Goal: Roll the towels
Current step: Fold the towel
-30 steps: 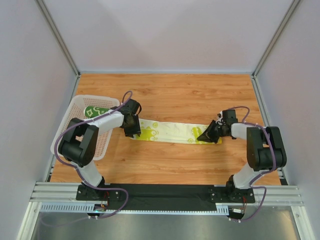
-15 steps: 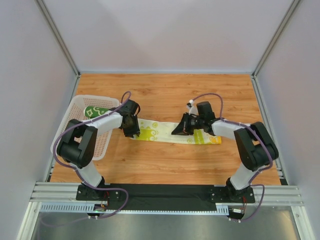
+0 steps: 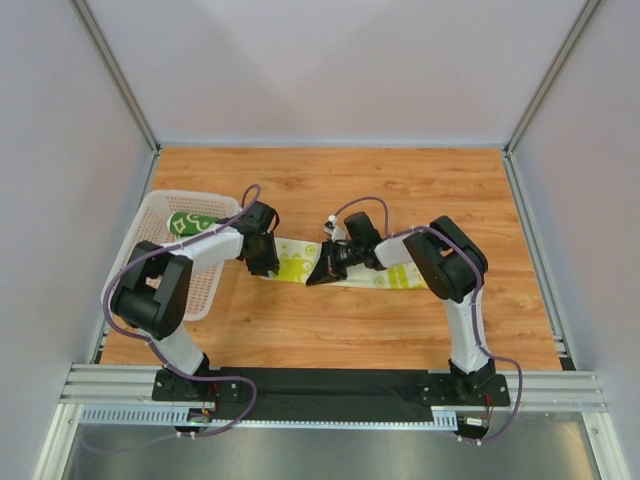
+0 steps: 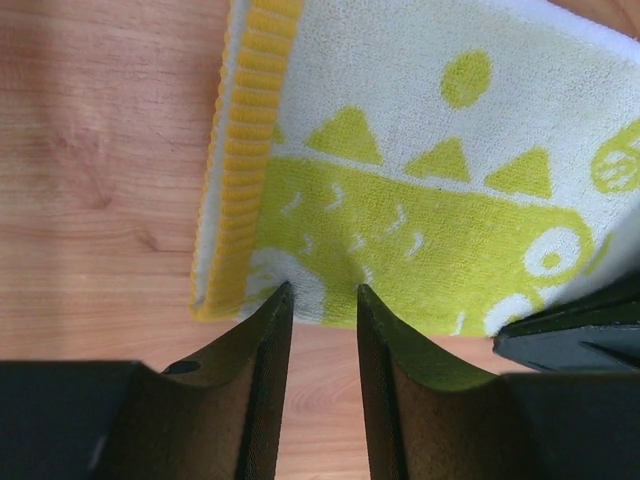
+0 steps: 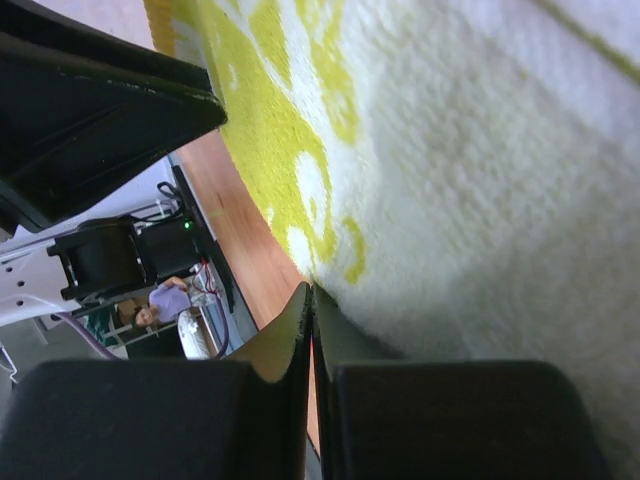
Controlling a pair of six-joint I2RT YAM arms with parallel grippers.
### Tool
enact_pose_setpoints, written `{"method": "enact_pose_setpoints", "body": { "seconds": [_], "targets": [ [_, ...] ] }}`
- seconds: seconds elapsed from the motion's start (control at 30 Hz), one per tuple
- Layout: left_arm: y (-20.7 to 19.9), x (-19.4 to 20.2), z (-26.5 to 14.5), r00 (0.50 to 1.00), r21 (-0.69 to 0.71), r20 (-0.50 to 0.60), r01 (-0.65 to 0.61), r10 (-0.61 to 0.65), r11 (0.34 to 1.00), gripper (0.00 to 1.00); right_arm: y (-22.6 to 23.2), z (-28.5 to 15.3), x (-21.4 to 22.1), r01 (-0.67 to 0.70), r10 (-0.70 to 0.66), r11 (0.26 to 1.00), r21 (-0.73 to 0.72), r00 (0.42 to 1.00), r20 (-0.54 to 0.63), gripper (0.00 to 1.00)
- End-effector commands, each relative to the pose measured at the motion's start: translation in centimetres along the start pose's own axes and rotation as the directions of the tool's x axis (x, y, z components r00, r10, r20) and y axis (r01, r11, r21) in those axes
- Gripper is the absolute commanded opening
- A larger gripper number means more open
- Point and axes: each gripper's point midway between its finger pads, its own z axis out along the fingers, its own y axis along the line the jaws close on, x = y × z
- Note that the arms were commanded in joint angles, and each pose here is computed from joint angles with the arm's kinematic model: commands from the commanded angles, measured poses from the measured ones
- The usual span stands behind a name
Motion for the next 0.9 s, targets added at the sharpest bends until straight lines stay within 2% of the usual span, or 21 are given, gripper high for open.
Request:
{"method": "enact_pose_setpoints", "body": {
  "seconds": [0.0, 0.17, 0.37, 0.47, 0.6, 0.63, 0.67, 0.7, 0.73, 0.87],
  "targets": [
    [2.1, 2.5, 0.2, 0.997, -0.067, -0.074, -0.021, 0.016, 0.998, 0.39, -0.6, -0.5, -0.5, 0.025, -0.025, 1.000, 0.011, 0.999, 0.029, 0.00],
    [3.0, 2.3, 0.2, 0.997, -0.085, -0.077, -0.026, 0.020, 0.996, 0.39, -2.6, -2.4, 0.5, 0.006, -0.009, 0.998, 0.062, 0.999, 0.043, 0.00],
    [4.3, 1.4, 0.1, 0.997, -0.116, -0.069, -0.030, 0.022, 0.993, 0.38, -4.2, -5.1, 2.6, -0.038, 0.037, 0.998, 0.052, 0.999, 0.030, 0.00],
    [4.8, 0.9, 0.0, 0.997, -0.140, -0.065, -0.042, 0.033, 0.989, 0.38, -4.6, -6.6, 2.5, -0.062, 0.059, 0.997, 0.041, 0.996, 0.066, 0.00],
    [4.9, 0.5, 0.1, 0.996, -0.142, -0.073, -0.055, 0.045, 0.988, 0.37, -5.4, -9.5, 2.6, -0.125, 0.126, 0.992, -0.021, 0.984, 0.128, 0.00],
    [5.0, 0.6, 0.1, 0.995, -0.148, -0.083, -0.065, 0.053, 0.987, 0.37, -5.4, -10.1, 2.4, -0.177, 0.182, 0.983, -0.047, 0.972, 0.146, 0.00],
    [4.9, 0.4, 0.1, 0.995, -0.148, -0.080, -0.067, 0.055, 0.987, 0.37, -5.1, -10.7, 1.6, -0.146, 0.160, 0.986, -0.086, 0.969, 0.187, 0.00],
    [5.0, 0.2, 0.1, 0.995, -0.151, -0.080, -0.070, 0.058, 0.986, 0.37, -5.1, -11.7, 1.3, -0.163, 0.186, 0.979, -0.122, 0.960, 0.209, 0.00],
    [5.1, 0.3, 0.1, 0.994, -0.159, -0.090, -0.078, 0.064, 0.984, 0.37, -5.4, -12.1, 2.2, -0.239, 0.267, 0.959, -0.150, 0.942, 0.204, 0.00],
    [5.0, -0.1, 0.1, 0.993, -0.162, -0.088, -0.087, 0.074, 0.983, 0.37, -5.7, -13.8, 2.1, -0.246, 0.293, 0.949, -0.198, 0.919, 0.262, 0.00]
  ]
}}
